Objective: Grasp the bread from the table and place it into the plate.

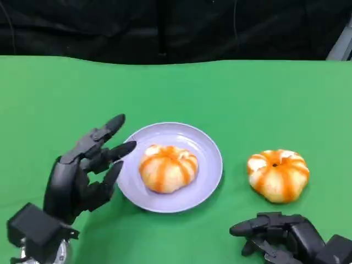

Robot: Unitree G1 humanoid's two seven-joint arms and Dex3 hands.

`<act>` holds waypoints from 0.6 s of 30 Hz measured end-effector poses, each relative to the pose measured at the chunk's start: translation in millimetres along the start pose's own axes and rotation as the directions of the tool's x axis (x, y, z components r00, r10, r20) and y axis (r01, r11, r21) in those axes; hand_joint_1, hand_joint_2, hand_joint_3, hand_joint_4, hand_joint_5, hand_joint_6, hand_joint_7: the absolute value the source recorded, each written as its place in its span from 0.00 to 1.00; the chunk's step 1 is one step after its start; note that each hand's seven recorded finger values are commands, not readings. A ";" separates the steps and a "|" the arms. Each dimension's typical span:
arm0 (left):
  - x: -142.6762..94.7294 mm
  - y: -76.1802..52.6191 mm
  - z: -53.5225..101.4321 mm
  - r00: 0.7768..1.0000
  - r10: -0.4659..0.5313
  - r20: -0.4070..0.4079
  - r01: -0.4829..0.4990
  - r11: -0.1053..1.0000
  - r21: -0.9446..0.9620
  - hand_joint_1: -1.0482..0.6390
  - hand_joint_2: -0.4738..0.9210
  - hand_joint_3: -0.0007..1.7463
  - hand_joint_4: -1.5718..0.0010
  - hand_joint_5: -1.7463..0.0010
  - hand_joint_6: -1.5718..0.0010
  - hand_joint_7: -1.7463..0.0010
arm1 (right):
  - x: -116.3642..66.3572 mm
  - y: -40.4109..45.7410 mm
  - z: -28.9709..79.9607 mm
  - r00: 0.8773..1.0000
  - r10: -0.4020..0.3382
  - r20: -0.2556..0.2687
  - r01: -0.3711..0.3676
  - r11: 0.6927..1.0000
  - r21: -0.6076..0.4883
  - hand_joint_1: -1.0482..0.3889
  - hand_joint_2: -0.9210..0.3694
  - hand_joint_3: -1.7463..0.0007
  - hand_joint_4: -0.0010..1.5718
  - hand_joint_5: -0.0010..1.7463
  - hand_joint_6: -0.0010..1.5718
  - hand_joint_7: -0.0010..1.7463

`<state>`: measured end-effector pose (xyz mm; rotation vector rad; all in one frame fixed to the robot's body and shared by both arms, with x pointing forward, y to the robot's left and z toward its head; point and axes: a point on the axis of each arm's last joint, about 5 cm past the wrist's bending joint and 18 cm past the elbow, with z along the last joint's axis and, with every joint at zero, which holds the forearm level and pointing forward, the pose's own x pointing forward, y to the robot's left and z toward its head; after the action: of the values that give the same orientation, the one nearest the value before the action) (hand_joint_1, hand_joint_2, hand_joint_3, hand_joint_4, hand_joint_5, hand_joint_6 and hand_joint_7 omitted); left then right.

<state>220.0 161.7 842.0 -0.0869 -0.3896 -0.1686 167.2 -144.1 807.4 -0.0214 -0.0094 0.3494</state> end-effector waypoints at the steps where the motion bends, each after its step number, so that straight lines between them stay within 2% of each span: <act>1: -0.9 0.7 -0.7 1.000 0.018 -0.002 -0.018 1.000 -0.025 0.23 1.00 0.27 0.45 0.98 0.65 0.99 | 0.0 -0.1 0.0 1.000 0.000 0.000 0.000 1.000 0.000 0.70 0.00 0.77 0.51 0.71 0.73 0.14; 9: -5.2 9.7 -2.8 0.996 0.091 -0.024 -0.093 0.991 -0.097 0.23 1.00 0.28 0.45 0.97 0.64 0.99 | 0.3 -1.2 -0.4 1.000 0.006 -0.002 -0.006 1.000 0.005 0.69 0.00 0.77 0.51 0.71 0.73 0.14; 18: -14.8 15.7 -4.7 0.992 0.111 -0.052 -0.117 0.986 -0.120 0.23 1.00 0.27 0.42 0.96 0.61 0.98 | 0.8 -1.2 -0.2 1.000 0.004 -0.001 -0.004 1.000 -0.001 0.69 0.00 0.77 0.52 0.68 0.73 0.14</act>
<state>211.1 178.7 831.2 -0.2256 -0.3278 -0.0813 168.3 -144.9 807.3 -0.0228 -0.0086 0.3531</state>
